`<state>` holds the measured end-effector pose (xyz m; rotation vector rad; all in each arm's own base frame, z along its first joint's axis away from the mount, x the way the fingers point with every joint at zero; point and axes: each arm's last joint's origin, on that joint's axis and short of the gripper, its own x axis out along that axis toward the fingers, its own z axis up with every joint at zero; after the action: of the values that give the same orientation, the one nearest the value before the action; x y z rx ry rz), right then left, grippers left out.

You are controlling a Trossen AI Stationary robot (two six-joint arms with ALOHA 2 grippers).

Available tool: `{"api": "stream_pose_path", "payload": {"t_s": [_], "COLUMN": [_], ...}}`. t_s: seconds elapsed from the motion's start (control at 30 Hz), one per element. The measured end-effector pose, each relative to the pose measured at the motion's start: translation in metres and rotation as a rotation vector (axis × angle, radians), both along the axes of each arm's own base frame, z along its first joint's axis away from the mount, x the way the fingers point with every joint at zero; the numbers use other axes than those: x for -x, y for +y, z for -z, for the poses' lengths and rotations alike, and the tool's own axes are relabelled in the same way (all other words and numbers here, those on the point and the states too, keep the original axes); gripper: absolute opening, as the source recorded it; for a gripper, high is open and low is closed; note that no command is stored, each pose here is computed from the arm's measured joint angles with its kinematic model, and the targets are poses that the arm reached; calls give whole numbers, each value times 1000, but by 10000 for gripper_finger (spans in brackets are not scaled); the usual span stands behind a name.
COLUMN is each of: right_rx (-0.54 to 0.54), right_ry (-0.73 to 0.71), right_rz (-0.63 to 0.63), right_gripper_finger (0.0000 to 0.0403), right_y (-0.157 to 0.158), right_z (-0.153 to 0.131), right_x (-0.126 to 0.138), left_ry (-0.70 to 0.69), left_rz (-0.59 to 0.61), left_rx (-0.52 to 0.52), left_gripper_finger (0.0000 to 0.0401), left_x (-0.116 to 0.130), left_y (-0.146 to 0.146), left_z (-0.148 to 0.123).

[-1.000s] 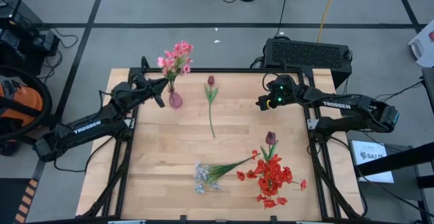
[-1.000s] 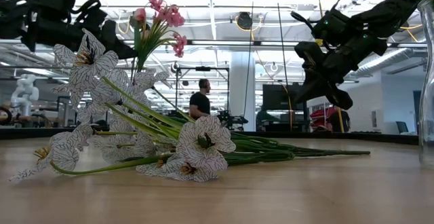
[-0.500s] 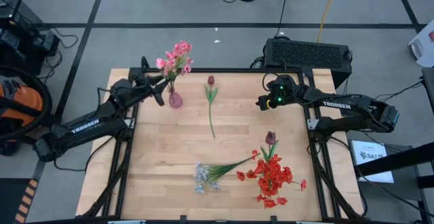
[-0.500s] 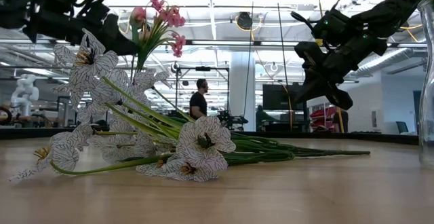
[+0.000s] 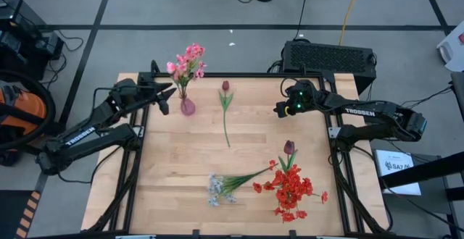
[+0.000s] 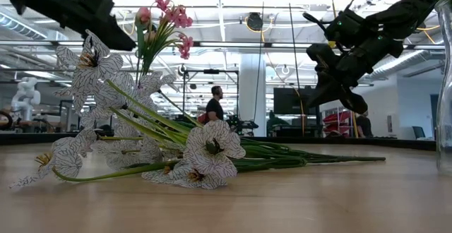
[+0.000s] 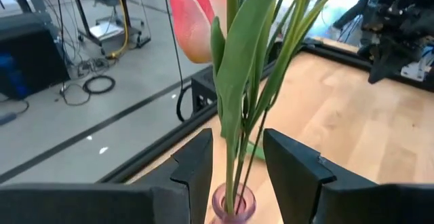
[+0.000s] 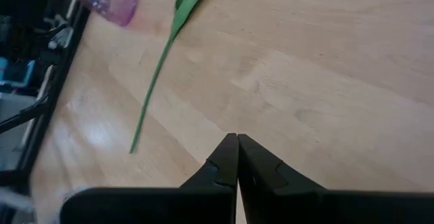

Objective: Sort flowers into vase by color
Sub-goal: Put the pink tulip flower into the pink vase

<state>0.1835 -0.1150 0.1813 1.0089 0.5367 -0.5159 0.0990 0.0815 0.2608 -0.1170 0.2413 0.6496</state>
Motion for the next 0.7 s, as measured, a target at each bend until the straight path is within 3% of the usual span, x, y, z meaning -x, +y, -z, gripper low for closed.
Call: {"api": "stream_pose_path", "payload": {"t_s": [0.23,0.4,0.53,0.7], "right_rx": [65,16,14,33], "right_ry": [46,33,33,-27], "right_rz": [97,148,149,143], "right_gripper_finger": [0,0,0,0], "right_y": [-3,-3,-3,-5], "right_z": [1,1,1,-4], "right_x": [1,2,2,-2], "left_ry": [-4,6,-25,67], "left_rz": [-1,-5,-53,-67], "left_rx": [-2,24,194,347], "left_gripper_finger": [139,139,139,139], "left_x": [12,21,26,30], "left_y": [-10,-18,-22,-28], "left_z": [-23,-35,-32,-15]}}
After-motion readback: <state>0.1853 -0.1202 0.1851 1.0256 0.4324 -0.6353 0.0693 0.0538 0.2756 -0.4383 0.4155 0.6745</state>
